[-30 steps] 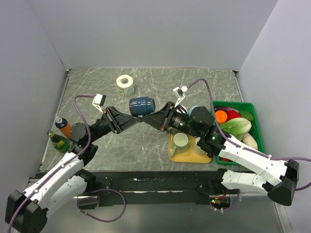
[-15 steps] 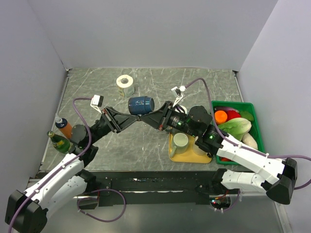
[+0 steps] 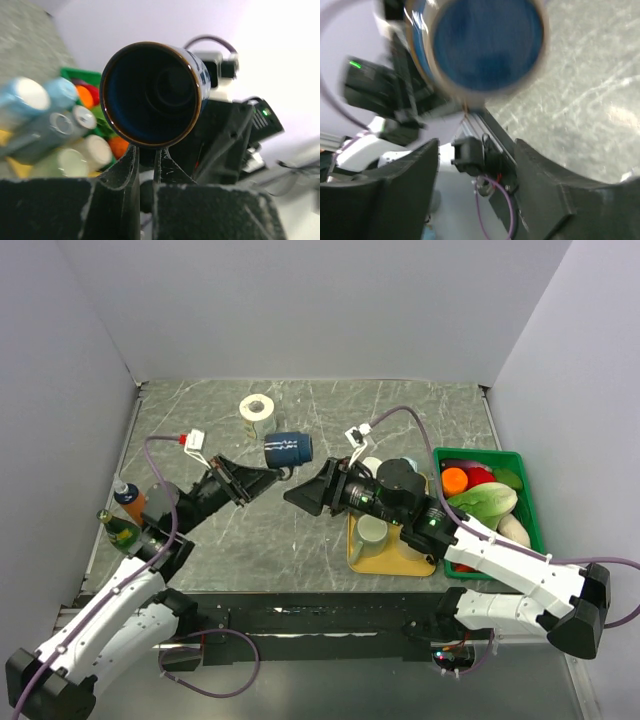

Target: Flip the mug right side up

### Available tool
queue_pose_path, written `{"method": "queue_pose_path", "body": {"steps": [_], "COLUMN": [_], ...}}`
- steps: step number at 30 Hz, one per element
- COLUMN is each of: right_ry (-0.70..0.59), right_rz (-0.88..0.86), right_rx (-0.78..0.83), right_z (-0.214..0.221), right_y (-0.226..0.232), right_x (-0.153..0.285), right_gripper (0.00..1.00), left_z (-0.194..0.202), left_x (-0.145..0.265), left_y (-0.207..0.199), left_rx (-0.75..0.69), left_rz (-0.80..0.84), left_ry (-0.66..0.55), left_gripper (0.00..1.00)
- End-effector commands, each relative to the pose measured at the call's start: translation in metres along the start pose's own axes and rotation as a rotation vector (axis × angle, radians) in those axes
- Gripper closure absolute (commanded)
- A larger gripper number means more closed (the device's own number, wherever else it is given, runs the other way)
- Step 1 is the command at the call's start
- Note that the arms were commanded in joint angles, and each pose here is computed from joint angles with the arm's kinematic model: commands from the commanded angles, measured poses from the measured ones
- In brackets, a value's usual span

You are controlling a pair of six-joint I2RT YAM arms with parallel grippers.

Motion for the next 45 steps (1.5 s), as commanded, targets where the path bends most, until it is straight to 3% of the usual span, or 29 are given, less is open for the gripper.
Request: {"method": "queue_pose_path", "body": {"steps": [1, 7, 9, 16, 22, 24, 31, 45], "right_ry": [0.008, -0.003, -0.021, -0.027, -0.018, -0.013, -0.001, 0.025], "right_rz": [0.047, 0.25, 0.294, 0.497, 0.556, 0.563, 0.598, 0.572], "right_rx": [0.015, 0.065, 0.092, 0.144, 0.157, 0.161, 0.161, 0.137], "right_z": [0.004, 0.008, 0.005, 0.002, 0.005, 0.006, 0.009, 0.014], "right_y": [-0.004, -0.029, -0.033, -0.058, -0.071, -0.074, -0.083, -0.093], "right_x": [0.012, 0.034, 0.044, 0.069, 0.078, 0.081, 0.09, 0.092], "right_gripper": [0.23, 0.09, 0.05, 0.02, 0.02, 0.02, 0.02, 0.02], "left_z": [-0.032, -0.056, -0.063, -0.088, -0.11, -0.117, -0.147, -0.154], "left_x": [0.004, 0.012, 0.019, 0.036, 0.046, 0.049, 0.08, 0.091], "left_y": [-0.027, -0.007, 0.017, 0.066, 0.111, 0.125, 0.154, 0.184], "left_rx": [-0.268, -0.412, -0.44, -0.556, -0.561, -0.557, -0.548, -0.535], "left_rz": [-0.136, -0.491, -0.668, -1.138, -1.445, -1.494, -1.696, -1.701], "left_ry": [-0.158, -0.223, -0.245, -0.289, -0.202, -0.143, -0.182, -0.136], "left_gripper": [0.99, 0.99, 0.99, 0.99, 0.99, 0.99, 0.99, 0.99]}}
Point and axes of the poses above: each gripper's point midway between its finger pads, its own x axis back along the fingers, its own y axis along the line the jaws close on, z = x × y, the point moved 7 cm from there along x, back along the fingers, and after that the axes turned 9 degrees about x, right-handed, at the moved point
